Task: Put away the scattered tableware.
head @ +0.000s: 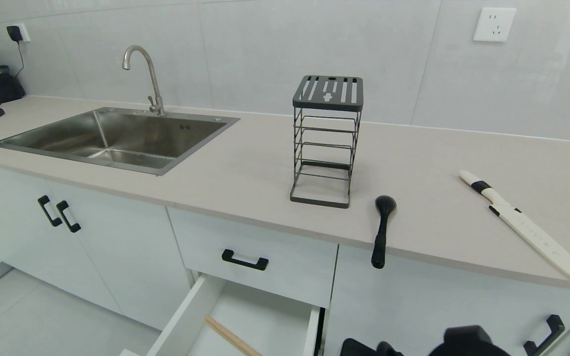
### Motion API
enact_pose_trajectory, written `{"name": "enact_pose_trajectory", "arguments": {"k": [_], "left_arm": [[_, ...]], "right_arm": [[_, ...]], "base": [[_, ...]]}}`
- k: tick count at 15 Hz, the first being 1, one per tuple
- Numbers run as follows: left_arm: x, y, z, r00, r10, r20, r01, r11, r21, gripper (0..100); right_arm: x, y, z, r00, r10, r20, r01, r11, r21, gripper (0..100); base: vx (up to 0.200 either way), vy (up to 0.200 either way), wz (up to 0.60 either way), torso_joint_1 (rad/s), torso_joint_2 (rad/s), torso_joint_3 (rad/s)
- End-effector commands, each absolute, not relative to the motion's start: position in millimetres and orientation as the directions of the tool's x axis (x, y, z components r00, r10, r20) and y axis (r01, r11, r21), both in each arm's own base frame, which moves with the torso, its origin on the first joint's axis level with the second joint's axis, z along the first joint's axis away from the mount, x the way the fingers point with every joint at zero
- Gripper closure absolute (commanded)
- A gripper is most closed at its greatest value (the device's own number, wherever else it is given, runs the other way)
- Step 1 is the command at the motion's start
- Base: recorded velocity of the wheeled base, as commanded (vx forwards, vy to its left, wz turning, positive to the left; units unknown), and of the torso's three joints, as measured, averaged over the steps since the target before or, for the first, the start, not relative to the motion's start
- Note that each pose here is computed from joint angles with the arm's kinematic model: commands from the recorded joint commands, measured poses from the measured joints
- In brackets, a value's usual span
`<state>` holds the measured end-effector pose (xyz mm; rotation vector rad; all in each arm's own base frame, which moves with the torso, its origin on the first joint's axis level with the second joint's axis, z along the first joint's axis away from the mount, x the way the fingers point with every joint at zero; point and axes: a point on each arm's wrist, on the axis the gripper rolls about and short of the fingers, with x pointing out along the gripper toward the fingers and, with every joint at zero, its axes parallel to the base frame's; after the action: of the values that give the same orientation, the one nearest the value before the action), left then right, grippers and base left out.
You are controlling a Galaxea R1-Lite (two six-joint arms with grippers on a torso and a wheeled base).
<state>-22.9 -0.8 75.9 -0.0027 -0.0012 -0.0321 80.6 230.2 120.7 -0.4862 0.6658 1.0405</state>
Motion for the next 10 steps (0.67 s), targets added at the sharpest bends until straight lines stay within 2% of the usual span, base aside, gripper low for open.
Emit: {"name": "enact_pose_trajectory", "arguments": {"k": [1,4,5,10], "left_arm": [[-23,-1,76,1.0,-0.031,0.0,0.031,1.0,-0.003,0],[-23,-1,76,1.0,-0.031,0.0,0.031,1.0,-0.003,0],[-23,-1,76,0.999,-0.032,0.0,0.032,0.999,-0.003,0],[-23,-1,76,0.999,-0.032,0.0,0.032,0.999,-0.003,0]], "right_arm": [[105,267,92,0.362,0.538,-0.762,-0.881,0.465,-0.089,100],[127,315,61,0.516,0.415,-0.75,-0.8,0.546,-0.248,100],[132,328,54,0.531,0.407,-0.743,-0.789,0.558,-0.258,100],[135,349,29,0.478,0.413,-0.776,-0.829,0.505,-0.242,100]], "base": [[0.0,0.0,0.0,0.0,0.0,0.0],[0.0,0.0,0.0,0.0,0.0,0.0],[0.0,0.0,0.0,0.0,0.0,0.0],[0.0,0.0,0.0,0.0,0.0,0.0]]}}
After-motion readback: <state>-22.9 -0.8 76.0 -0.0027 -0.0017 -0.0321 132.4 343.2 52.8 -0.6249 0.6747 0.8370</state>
